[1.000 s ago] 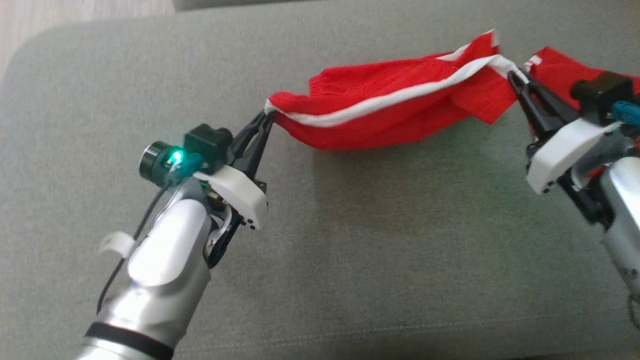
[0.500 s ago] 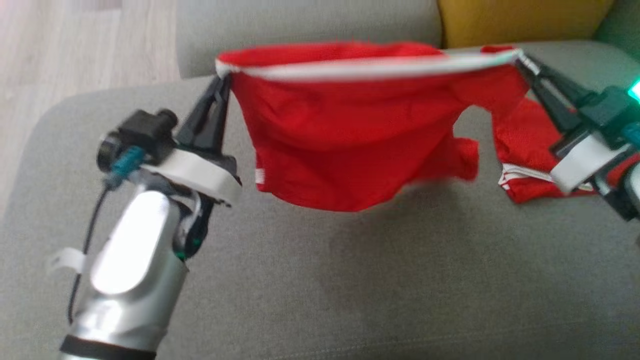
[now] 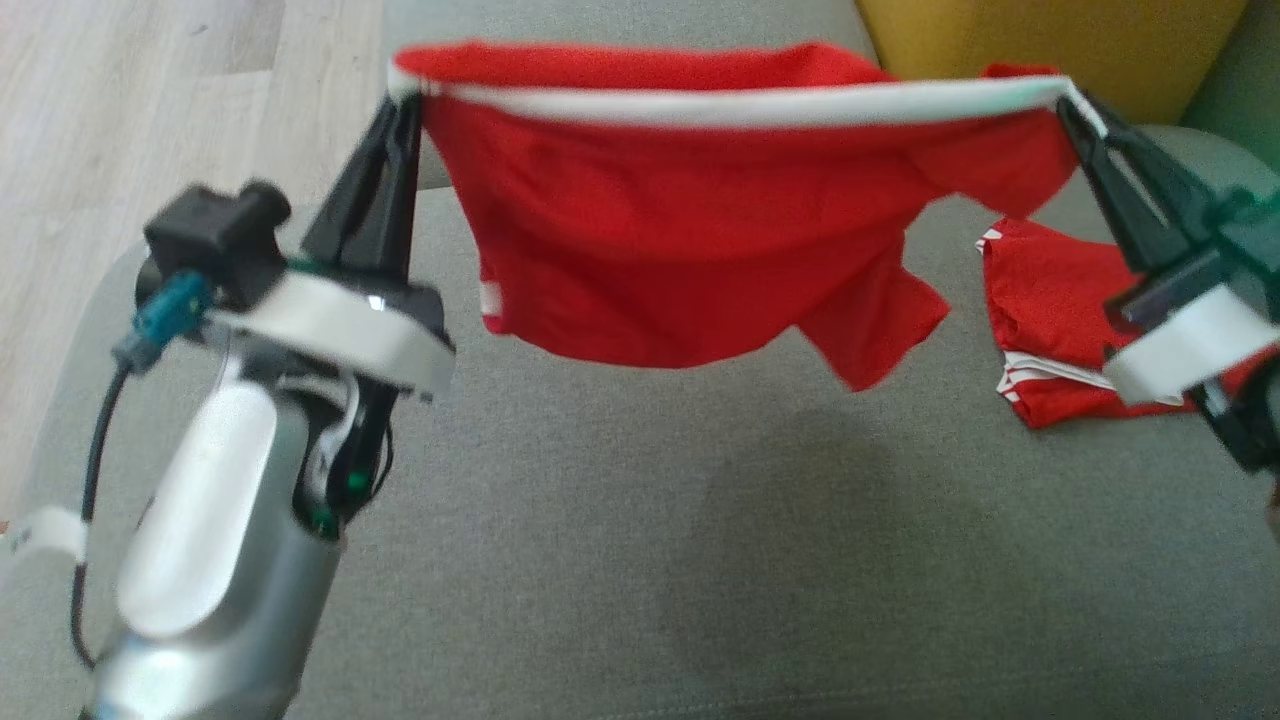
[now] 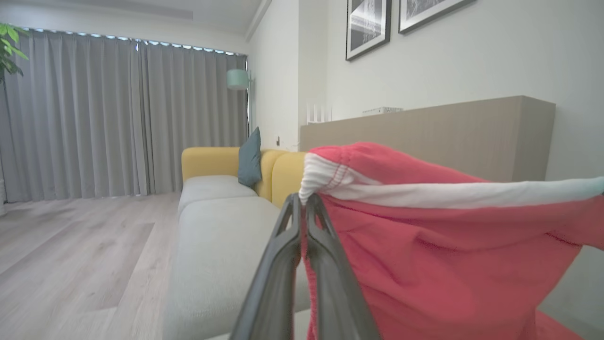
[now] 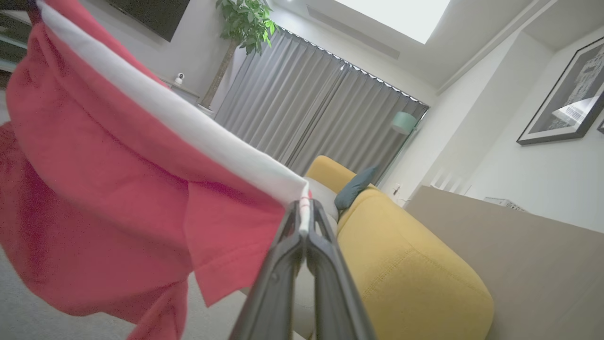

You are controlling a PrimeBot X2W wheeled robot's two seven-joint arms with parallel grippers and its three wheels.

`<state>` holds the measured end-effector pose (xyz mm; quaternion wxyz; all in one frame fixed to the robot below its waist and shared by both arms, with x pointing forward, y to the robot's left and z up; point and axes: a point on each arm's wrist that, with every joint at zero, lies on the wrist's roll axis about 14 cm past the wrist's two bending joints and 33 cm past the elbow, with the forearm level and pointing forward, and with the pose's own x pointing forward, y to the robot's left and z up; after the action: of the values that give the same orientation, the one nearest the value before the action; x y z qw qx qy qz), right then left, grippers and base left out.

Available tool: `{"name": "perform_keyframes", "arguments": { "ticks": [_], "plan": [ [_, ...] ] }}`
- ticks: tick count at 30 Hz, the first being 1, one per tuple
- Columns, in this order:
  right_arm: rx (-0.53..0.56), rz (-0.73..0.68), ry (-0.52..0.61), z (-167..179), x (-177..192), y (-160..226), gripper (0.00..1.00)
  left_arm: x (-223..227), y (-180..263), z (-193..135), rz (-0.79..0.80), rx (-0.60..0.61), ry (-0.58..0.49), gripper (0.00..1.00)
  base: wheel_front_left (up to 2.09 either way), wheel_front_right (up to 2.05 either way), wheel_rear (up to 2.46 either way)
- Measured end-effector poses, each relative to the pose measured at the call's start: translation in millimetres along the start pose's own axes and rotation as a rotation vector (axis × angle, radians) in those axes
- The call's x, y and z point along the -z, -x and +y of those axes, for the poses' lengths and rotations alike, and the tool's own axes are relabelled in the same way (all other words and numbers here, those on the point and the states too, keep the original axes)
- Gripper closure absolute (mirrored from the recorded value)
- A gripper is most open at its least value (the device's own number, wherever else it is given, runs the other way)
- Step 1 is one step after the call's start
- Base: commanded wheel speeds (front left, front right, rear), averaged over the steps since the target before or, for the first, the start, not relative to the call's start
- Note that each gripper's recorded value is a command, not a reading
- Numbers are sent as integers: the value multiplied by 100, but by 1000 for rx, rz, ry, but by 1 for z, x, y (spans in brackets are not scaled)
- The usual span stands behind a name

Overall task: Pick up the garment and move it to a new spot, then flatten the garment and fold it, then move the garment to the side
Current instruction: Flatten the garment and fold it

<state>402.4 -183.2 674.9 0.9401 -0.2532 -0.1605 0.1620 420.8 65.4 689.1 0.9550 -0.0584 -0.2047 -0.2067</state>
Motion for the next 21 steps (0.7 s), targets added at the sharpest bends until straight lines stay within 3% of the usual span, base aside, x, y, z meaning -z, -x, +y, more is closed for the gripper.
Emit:
{"name": "perform_keyframes", "arguments": {
  "ticks": [13, 21],
  "plan": [
    [4, 25, -76, 8, -4, 6, 100, 39, 19, 12, 195, 3, 0, 100, 0, 0, 0],
    [-57, 97, -68, 8, 27, -52, 100, 79, -28, 41, 287, 7, 9, 100, 0, 0, 0]
  ]
}}
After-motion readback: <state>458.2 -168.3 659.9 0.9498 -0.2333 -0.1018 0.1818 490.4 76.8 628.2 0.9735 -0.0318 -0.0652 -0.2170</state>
